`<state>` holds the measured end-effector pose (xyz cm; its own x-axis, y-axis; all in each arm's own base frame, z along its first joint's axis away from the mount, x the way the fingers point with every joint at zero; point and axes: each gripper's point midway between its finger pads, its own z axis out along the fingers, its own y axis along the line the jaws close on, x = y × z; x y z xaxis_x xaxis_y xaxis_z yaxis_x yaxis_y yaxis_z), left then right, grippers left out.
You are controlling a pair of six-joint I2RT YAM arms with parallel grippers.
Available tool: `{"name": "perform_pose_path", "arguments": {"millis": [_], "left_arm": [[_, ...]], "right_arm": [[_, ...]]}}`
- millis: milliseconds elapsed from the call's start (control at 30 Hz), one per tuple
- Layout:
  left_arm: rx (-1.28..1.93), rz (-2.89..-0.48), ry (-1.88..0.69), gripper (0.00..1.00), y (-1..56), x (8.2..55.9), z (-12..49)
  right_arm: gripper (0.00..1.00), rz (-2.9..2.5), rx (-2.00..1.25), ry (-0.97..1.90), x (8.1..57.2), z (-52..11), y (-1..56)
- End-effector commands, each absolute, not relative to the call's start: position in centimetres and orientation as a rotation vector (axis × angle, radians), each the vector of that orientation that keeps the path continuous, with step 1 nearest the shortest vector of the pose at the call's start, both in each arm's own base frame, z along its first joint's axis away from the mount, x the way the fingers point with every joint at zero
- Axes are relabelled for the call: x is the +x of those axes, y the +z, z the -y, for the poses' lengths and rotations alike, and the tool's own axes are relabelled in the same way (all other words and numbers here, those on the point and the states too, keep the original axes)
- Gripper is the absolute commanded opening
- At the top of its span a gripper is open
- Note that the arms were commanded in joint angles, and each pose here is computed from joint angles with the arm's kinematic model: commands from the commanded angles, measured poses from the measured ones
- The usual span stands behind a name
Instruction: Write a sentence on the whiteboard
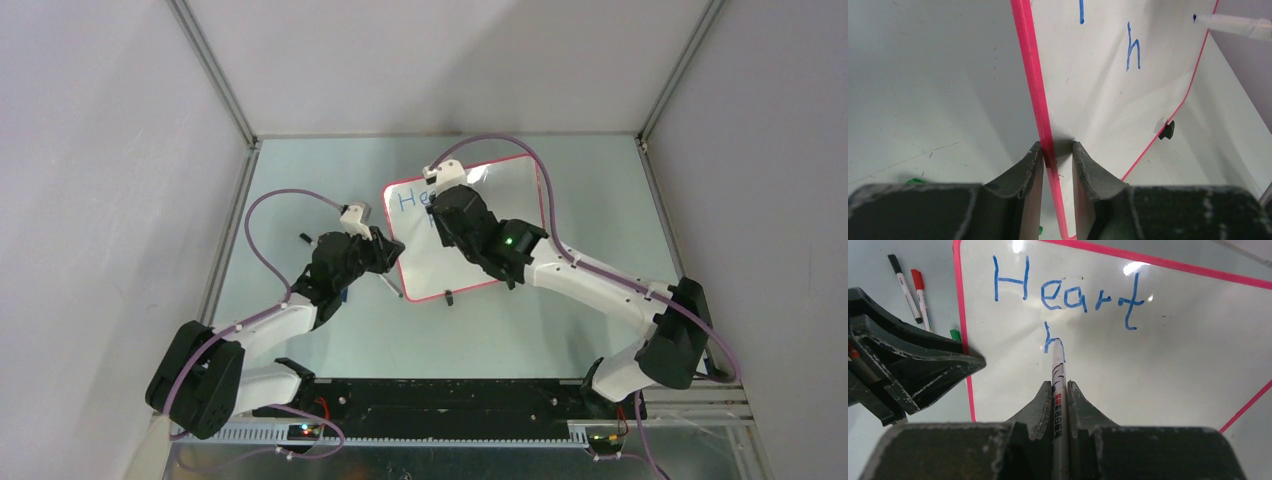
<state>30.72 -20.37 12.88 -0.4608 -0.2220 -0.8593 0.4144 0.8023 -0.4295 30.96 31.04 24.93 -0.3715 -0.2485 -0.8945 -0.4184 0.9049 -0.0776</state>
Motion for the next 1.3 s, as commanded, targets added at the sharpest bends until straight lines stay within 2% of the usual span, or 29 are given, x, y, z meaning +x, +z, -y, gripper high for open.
{"name": "perform_pose_path", "arguments": {"millis": [0,1267], "left_arm": [[0.177,-1.865,-0.707,0.27,14.4,31.5,20.5],[0.183,-1.865,-0.696,0.27,14.5,31.4,20.5]], "right_arm": [[0.0,-1.994,-0.469,0.172,31.1,-30.6,24.8],[0.0,-2.011,-0.434,0.025,33.4,-29.7,22.6]]}}
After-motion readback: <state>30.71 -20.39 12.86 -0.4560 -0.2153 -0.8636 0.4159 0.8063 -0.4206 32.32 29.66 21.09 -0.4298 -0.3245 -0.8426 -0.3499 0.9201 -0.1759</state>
